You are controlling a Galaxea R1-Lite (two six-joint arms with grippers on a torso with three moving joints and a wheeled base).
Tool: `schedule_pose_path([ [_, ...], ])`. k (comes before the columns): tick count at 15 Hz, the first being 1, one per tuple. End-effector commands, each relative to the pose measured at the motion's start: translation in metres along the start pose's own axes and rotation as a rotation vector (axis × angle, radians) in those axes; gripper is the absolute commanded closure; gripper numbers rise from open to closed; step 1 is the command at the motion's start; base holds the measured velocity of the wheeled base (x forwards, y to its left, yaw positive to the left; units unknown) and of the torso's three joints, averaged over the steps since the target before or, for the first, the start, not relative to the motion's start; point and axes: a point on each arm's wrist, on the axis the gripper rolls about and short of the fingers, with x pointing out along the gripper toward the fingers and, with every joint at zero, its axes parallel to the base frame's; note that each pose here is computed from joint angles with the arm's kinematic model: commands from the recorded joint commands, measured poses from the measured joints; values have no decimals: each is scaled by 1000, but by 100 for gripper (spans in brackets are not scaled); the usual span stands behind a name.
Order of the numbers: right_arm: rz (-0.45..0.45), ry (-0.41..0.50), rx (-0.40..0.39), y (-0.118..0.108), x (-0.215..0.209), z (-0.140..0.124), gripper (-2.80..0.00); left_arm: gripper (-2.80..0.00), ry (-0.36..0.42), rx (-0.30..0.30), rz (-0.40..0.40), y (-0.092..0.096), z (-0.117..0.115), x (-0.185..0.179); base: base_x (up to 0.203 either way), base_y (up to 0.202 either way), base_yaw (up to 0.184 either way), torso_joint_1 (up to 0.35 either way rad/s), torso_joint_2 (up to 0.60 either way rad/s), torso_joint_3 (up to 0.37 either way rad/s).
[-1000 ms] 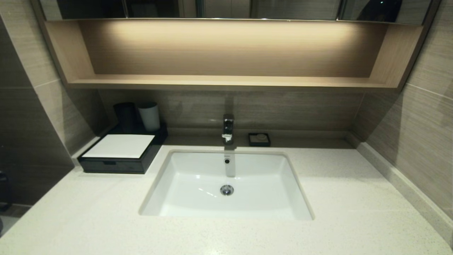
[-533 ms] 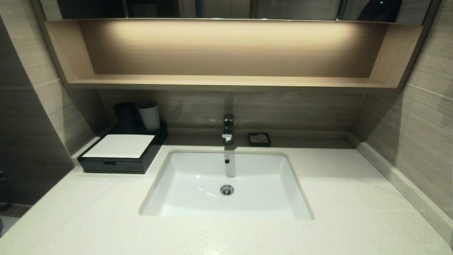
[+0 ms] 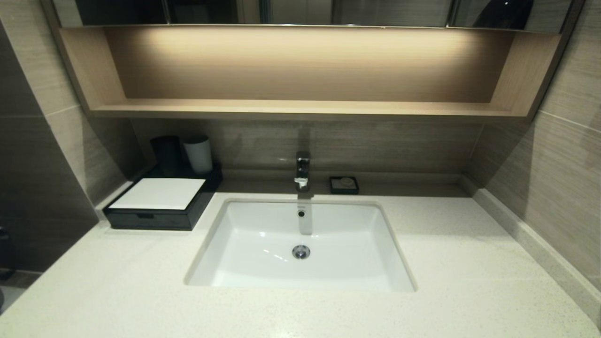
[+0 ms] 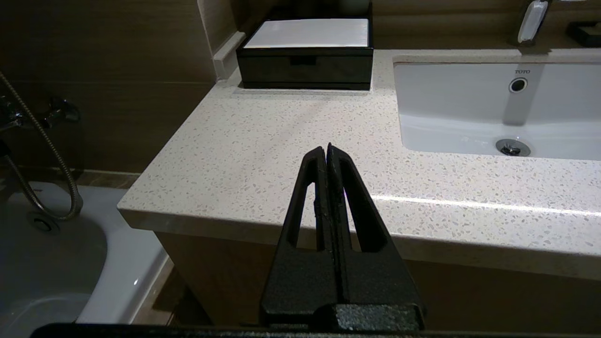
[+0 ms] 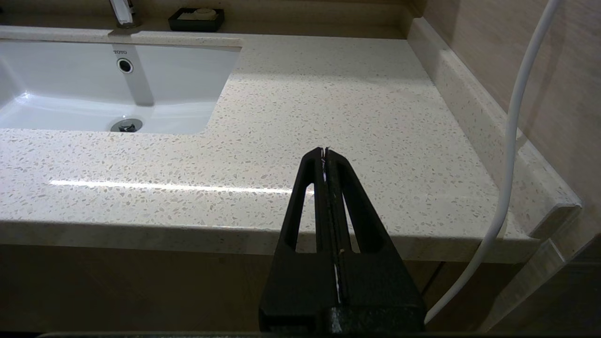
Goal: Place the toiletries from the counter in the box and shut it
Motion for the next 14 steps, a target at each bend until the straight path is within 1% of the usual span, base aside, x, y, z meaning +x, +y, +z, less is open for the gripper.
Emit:
schedule_pose_path([
  [1,0,0,0,0,0,0,0,0,-13,14,-13,-1,-6,0,0,0,0,0,0,0],
  [6,0,1,0,0,0,0,0,0,-8,21,-34,-3,-18,6,0,0,0,0,0,0],
  [8,0,0,0,0,0,0,0,0,-8,18,-69,-4,-19,6,0,0,0,0,0,0],
  [12,0,0,0,0,0,0,0,0,-6,17,-79,-4,-20,6,0,0,0,0,0,0],
  [13,0,0,0,0,0,0,0,0,-9,19,-91,-4,-21,7,0,0,0,0,0,0],
  [14,0,0,0,0,0,0,0,0,-31,17,-98,-5,-23,8,0,0,0,0,0,0],
])
